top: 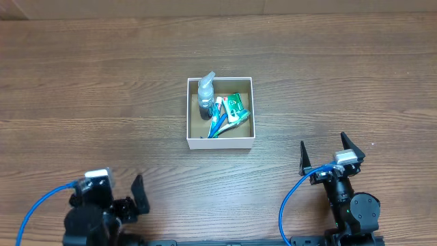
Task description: Pack container
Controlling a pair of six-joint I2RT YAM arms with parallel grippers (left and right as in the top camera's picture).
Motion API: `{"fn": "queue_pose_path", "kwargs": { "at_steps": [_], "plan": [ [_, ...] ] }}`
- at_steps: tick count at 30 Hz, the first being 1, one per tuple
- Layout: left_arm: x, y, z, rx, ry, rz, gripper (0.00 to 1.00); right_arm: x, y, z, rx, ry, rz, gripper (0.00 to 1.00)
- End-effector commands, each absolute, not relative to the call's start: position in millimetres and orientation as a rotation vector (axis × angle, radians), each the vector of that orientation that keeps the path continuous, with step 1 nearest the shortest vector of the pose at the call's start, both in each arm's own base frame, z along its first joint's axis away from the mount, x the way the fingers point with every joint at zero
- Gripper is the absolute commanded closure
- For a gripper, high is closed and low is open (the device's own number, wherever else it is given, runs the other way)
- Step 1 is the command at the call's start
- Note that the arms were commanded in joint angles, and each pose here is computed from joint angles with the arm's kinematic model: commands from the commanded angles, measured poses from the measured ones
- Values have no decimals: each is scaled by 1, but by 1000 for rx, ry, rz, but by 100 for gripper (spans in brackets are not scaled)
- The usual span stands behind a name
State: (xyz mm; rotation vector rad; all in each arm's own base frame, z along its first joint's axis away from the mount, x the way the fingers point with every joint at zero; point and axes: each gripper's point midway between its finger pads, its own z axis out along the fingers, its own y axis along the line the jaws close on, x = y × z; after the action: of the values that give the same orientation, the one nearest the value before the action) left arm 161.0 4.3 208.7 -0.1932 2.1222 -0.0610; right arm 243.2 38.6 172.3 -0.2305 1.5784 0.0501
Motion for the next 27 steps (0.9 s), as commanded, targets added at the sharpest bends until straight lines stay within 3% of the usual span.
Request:
{"fn": "queue_pose_path", "kwargs": {
  "at_steps": [1, 4, 9, 12, 27],
  "plan": [
    [180, 3, 163, -187, 2076, -65, 0, 243, 39, 170, -233, 1576, 50, 0],
    [212, -6, 149, -134, 1916, -111, 0, 243, 39, 170, -233, 1576, 50, 0],
    [245, -34, 177, 218, 1543, -32, 0, 243, 39, 170, -233, 1576, 50, 0],
    [244, -29, 157, 213, 1629, -5, 0, 243, 39, 170, -233, 1576, 50, 0],
    [245, -29, 157, 212, 1631, -4, 0, 243, 39, 170, -233, 1576, 50, 0]
  ]
}}
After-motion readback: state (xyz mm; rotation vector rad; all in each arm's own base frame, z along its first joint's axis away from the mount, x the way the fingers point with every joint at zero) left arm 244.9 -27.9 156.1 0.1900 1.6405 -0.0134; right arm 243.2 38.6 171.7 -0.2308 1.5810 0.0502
